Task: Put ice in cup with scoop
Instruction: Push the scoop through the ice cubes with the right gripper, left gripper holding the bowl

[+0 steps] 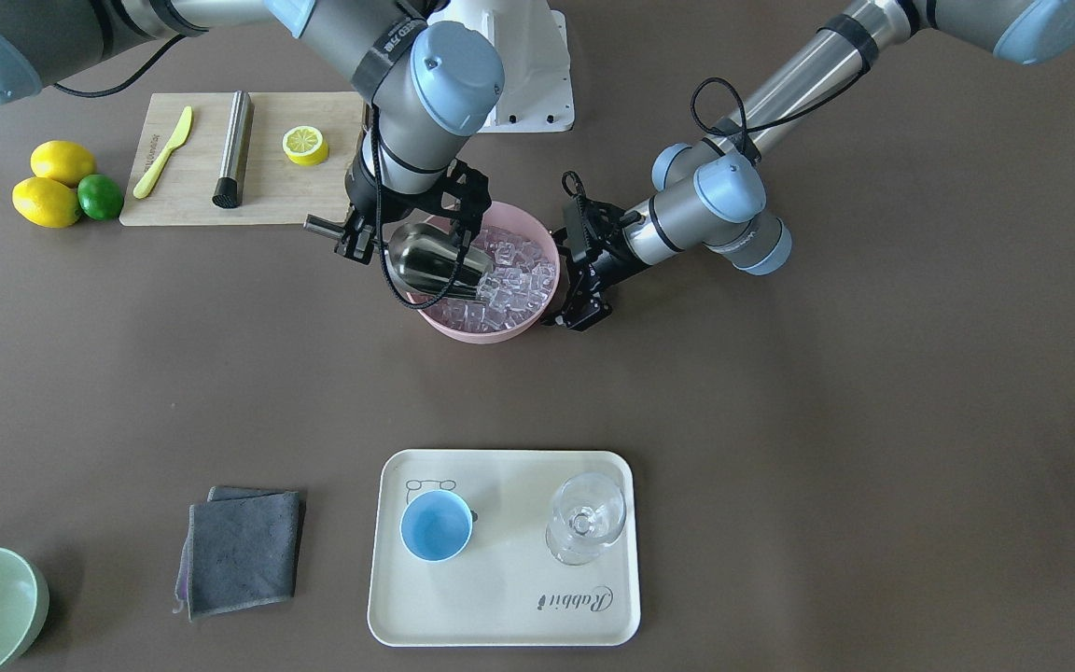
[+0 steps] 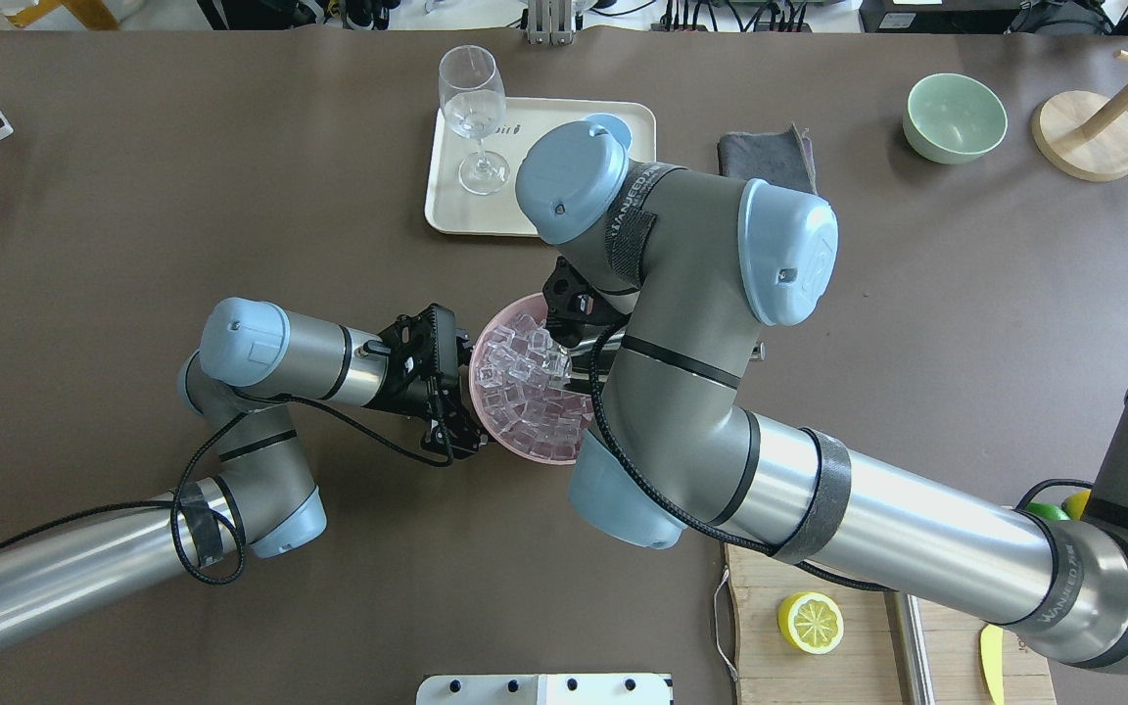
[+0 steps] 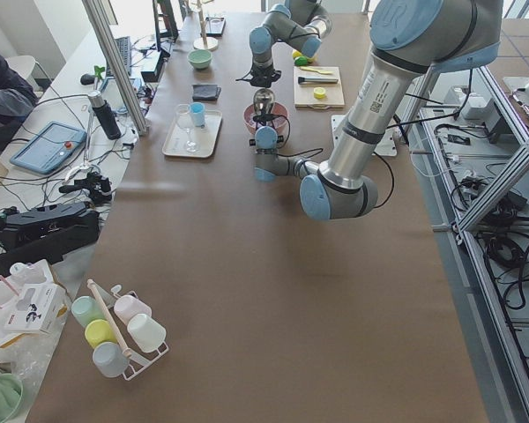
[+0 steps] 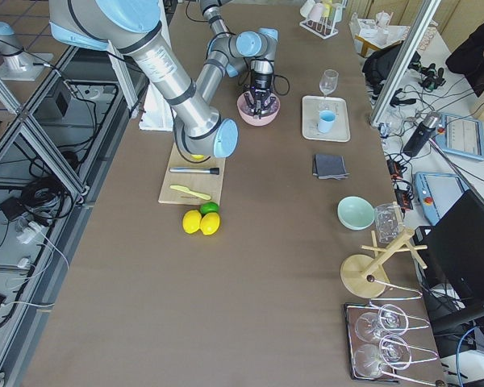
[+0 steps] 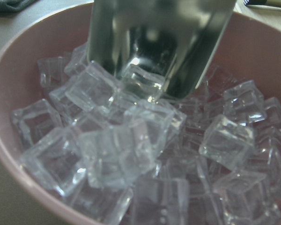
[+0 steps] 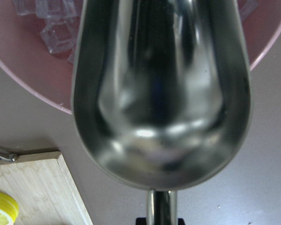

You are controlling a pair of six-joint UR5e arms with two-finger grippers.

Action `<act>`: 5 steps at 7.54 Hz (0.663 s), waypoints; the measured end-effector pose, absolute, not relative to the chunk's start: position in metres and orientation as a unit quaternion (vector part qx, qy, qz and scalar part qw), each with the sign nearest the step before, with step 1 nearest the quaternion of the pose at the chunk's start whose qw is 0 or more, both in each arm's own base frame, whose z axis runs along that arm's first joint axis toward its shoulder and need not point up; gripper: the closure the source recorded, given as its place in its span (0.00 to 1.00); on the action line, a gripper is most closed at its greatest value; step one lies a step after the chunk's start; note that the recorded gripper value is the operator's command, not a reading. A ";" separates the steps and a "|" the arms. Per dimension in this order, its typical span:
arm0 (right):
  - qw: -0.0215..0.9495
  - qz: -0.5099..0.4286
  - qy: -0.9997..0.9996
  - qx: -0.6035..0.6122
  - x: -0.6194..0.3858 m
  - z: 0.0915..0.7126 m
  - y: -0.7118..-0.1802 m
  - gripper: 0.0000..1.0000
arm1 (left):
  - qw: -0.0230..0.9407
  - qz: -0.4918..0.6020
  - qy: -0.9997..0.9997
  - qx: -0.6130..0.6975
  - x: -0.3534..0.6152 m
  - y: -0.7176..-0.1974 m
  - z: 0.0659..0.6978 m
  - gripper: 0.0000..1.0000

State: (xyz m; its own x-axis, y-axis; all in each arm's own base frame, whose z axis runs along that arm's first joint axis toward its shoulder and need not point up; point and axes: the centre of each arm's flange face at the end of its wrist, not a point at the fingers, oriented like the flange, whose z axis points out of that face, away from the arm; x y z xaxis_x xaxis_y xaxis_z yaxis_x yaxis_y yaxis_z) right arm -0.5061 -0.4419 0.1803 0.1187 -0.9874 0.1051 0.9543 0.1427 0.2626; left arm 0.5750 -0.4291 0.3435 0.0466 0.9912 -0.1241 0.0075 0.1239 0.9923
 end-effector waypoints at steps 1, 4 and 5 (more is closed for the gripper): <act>0.746 -0.651 -0.128 0.066 -0.507 0.181 -0.442 1.00 | 0.540 0.455 0.519 0.481 0.575 -0.429 0.343 0.02; 0.760 -0.631 -0.137 0.077 -0.510 0.180 -0.443 1.00 | 0.539 0.456 0.519 0.481 0.576 -0.428 0.343 0.02; 0.762 -0.626 -0.146 0.080 -0.511 0.178 -0.442 1.00 | 0.539 0.457 0.520 0.480 0.576 -0.428 0.343 0.02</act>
